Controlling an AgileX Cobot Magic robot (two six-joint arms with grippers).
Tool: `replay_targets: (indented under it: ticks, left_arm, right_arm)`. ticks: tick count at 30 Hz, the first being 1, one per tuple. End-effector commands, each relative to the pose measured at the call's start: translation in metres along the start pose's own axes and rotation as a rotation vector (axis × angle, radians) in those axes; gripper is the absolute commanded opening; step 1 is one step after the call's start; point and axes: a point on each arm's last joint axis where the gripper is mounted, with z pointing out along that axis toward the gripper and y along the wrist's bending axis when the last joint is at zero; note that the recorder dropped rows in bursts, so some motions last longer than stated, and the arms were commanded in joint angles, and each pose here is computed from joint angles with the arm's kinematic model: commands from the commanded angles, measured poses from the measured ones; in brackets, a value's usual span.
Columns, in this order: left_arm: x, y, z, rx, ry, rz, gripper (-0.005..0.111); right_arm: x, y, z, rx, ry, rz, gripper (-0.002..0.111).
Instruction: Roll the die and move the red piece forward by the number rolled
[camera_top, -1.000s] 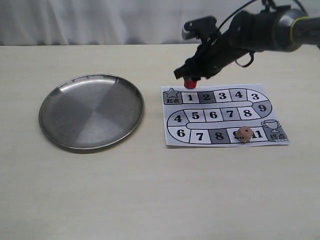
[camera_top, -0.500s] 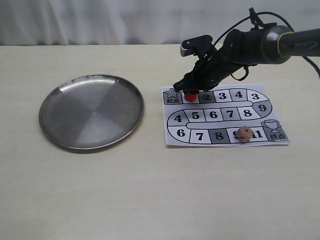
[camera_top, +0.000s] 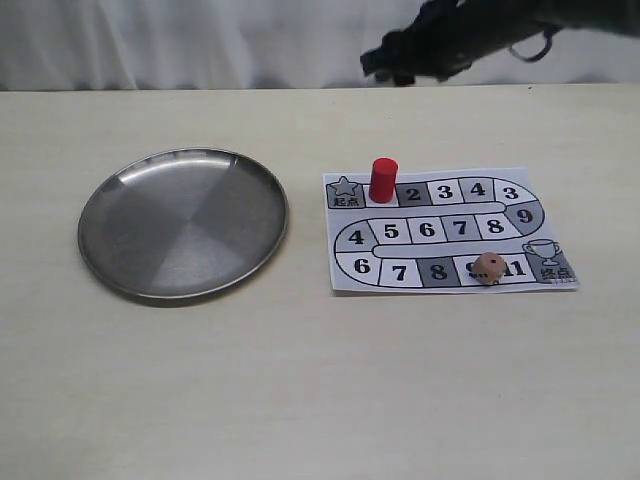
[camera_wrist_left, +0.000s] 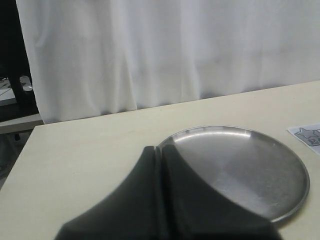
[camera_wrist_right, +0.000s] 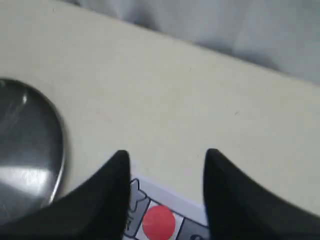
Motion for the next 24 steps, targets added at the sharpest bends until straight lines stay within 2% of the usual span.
replay_targets:
  ticks: [1, 4, 7, 8, 12, 15, 19, 24]
  left_arm:
    - [0.000, -0.001, 0.000, 0.009, -0.010, 0.000, 0.000]
    - [0.000, -0.001, 0.000, 0.009, -0.010, 0.000, 0.000]
    - [0.000, -0.001, 0.000, 0.009, -0.010, 0.000, 0.000]
    - [0.000, -0.001, 0.000, 0.009, -0.010, 0.000, 0.000]
    - [0.000, -0.001, 0.000, 0.009, -0.010, 0.000, 0.000]
    - [0.000, -0.001, 0.000, 0.009, -0.010, 0.000, 0.000]
    - [0.000, -0.001, 0.000, 0.009, -0.010, 0.000, 0.000]
    - [0.000, -0.001, 0.000, 0.009, -0.010, 0.000, 0.000]
  right_arm:
    - [-0.024, 0.005, -0.091, 0.036, -0.174, -0.032, 0.005]
    - [-0.013, 0.009, -0.126, 0.063, -0.265, -0.032, 0.004]
    - [0.034, 0.015, -0.158, 0.104, -0.346, -0.024, 0.004]
    - [0.059, 0.017, -0.170, 0.118, -0.388, 0.000, 0.004]
    - [0.122, 0.022, -0.198, 0.152, -0.500, 0.088, 0.004]
    - [0.171, 0.026, -0.208, 0.148, -0.508, 0.167, 0.004]
    - [0.222, 0.032, -0.217, 0.144, -0.511, 0.169, 0.004]
    - [0.266, 0.037, -0.222, 0.146, -0.560, 0.155, 0.004]
